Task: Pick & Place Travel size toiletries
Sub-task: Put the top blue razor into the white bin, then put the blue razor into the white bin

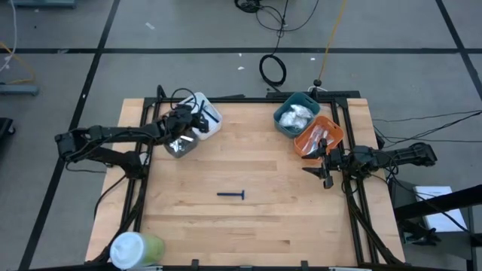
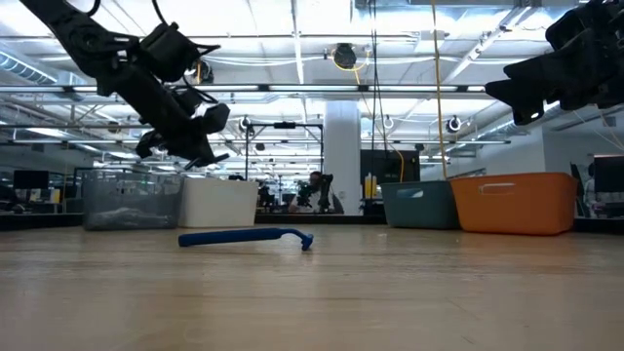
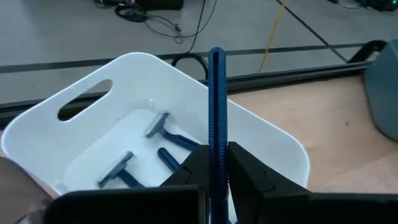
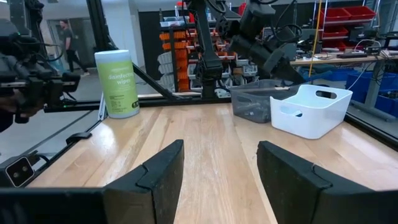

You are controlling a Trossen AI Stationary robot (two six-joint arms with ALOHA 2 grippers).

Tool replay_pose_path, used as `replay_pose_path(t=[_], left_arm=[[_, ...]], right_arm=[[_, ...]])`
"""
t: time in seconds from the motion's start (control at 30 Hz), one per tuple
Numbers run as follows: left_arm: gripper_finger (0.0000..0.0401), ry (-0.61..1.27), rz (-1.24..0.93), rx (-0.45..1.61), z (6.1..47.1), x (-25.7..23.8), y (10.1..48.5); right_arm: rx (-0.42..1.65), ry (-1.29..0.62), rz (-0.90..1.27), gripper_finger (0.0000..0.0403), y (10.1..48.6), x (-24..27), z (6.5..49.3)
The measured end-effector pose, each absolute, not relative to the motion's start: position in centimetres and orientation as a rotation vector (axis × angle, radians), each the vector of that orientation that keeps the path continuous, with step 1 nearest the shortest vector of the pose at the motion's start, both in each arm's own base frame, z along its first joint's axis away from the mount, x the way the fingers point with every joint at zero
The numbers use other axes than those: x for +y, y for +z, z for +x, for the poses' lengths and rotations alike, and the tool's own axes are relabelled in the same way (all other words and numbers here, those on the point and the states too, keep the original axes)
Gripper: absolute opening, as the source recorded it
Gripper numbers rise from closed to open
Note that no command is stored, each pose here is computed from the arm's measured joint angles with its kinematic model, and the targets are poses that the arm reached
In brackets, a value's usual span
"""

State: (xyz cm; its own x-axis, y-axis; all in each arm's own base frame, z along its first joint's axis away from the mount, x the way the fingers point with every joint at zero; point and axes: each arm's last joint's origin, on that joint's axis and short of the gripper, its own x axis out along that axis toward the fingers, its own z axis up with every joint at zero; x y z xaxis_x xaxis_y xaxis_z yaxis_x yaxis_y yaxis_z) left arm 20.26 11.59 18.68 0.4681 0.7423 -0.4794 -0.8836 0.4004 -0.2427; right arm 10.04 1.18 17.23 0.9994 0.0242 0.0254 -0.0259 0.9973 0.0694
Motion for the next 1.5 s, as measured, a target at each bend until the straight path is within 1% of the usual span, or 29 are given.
replay_pose_path(t=[0.17, 0.27, 0.33, 0.47, 0.53, 0.6, 0.87, 1.03, 1.17, 1.3, 1.4, 1.5], left_arm=[[0.0030, 1.050, -0.487, 0.328, 20.2, 11.7, 18.7], [0.0031, 1.045, -0.429, 0.358, 20.2, 11.7, 18.7], [0.0031, 1.081, -0.395, 0.369, 20.1, 11.7, 18.6], [0.0037, 1.157, -0.406, 0.350, 19.8, 11.9, 18.5], [0.0052, 1.164, -0.408, 0.348, 19.7, 12.1, 18.5], [0.0076, 1.171, -0.415, 0.348, 19.6, 12.3, 18.5], [0.0197, 1.200, -0.440, 0.343, 19.2, 12.7, 18.4], [0.0251, 1.190, -0.407, 0.364, 19.3, 12.7, 18.4], [0.0274, 1.190, -0.412, 0.361, 19.3, 12.7, 18.4], [0.0286, 1.172, -0.421, 0.362, 19.3, 12.7, 18.4], [0.0285, 1.052, -0.432, 0.362, 19.8, 12.6, 18.6], [0.0276, 0.832, -0.409, 0.345, 20.7, 12.1, 19.2]], right_arm=[[-0.024, 0.025, 0.070, 0.0192, 17.2, 1.2, 10.0], [-0.025, 0.025, 0.070, 0.0192, 17.2, 1.2, 10.0], [-0.024, 0.025, 0.070, 0.0192, 17.2, 1.2, 10.0], [-0.024, 0.025, 0.070, 0.0192, 17.2, 1.2, 10.0], [-0.024, 0.025, 0.070, 0.0192, 17.2, 1.2, 10.0], [-0.025, 0.025, 0.070, 0.0192, 17.2, 1.2, 10.0], [-0.025, 0.025, 0.070, 0.0192, 17.2, 1.2, 10.0], [-0.025, 0.025, 0.070, 0.0192, 17.2, 1.2, 10.0], [-0.025, 0.025, 0.070, 0.0192, 17.2, 1.2, 10.0], [-0.025, 0.025, 0.070, 0.0192, 17.2, 1.2, 10.0], [-0.024, 0.025, 0.070, 0.0192, 17.2, 1.2, 10.0], [-0.025, 0.025, 0.070, 0.0192, 17.2, 1.2, 10.0]])
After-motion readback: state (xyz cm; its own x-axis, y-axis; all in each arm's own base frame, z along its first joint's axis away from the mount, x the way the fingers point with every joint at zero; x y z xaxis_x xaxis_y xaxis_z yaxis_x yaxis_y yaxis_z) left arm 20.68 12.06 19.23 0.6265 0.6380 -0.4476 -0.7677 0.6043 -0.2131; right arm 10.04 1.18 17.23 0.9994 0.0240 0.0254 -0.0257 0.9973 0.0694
